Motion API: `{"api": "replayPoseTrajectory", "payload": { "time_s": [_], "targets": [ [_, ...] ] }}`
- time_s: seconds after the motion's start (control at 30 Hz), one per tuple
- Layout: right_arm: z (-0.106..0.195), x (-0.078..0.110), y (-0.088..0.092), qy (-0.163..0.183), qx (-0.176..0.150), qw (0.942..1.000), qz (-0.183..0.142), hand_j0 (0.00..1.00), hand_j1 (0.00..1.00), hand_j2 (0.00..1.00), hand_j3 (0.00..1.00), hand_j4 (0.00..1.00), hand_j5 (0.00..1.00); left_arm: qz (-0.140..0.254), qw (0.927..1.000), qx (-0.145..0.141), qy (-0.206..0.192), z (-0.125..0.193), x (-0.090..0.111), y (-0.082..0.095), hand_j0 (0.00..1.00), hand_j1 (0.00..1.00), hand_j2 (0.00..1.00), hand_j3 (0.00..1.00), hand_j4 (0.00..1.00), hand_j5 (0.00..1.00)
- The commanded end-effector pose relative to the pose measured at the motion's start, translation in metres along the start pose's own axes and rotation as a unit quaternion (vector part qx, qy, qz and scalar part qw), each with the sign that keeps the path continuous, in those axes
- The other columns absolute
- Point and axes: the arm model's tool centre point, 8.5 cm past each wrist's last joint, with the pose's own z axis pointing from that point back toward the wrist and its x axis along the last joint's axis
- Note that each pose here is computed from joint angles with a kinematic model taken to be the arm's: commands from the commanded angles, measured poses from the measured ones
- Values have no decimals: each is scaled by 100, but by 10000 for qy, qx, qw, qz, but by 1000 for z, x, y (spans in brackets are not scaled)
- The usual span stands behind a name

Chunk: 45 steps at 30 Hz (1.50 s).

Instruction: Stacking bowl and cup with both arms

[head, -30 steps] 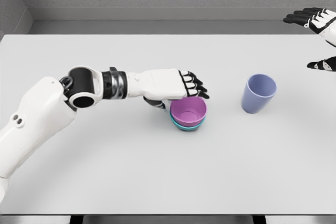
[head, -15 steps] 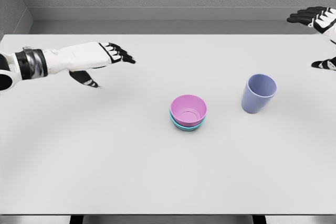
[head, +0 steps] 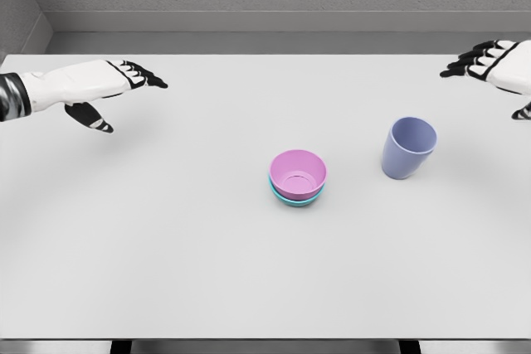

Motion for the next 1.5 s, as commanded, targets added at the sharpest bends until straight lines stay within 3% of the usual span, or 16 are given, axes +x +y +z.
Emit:
{"api": "replayPoseTrajectory", "payload": {
  "time_s": [0.0, 0.07, 0.23, 0.33, 0.6, 0.97, 1.47],
  "targets": [
    [-46, 21, 61, -372, 808, 9951, -421, 100, 100, 100, 100, 100, 100, 28, 10000, 25, 9, 0, -1, 0, 100, 100, 100, 100, 100, 100],
    [-59, 27, 66, -499, 922, 9936, -431, 100, 100, 100, 100, 100, 100, 7, 10000, 20, 12, 0, 0, 1, 100, 100, 100, 100, 100, 100],
    [-59, 28, 65, -522, 911, 9936, -415, 100, 100, 100, 100, 100, 100, 2, 10000, 16, 14, 0, 0, 1, 100, 100, 100, 100, 100, 100],
    [-60, 25, 56, -482, 818, 9948, -359, 100, 100, 100, 100, 100, 100, -9, 10000, -9, 20, 0, -1, 0, 100, 100, 100, 100, 100, 100],
    [-80, 42, 59, -755, 779, 9932, -427, 100, 100, 100, 100, 100, 100, -13, 10000, -10, 16, -1, 0, 0, 100, 100, 100, 100, 100, 100],
    [-88, 47, 76, -822, 982, 9903, -532, 100, 100, 100, 100, 100, 100, -13, 10000, -18, 16, -1, 0, 0, 100, 100, 100, 100, 100, 100],
    [-92, 57, 71, -976, 900, 9900, -475, 100, 100, 100, 100, 100, 100, -13, 10000, -20, -4, -3, 1, 0, 100, 100, 100, 100, 100, 100]
  ]
}}
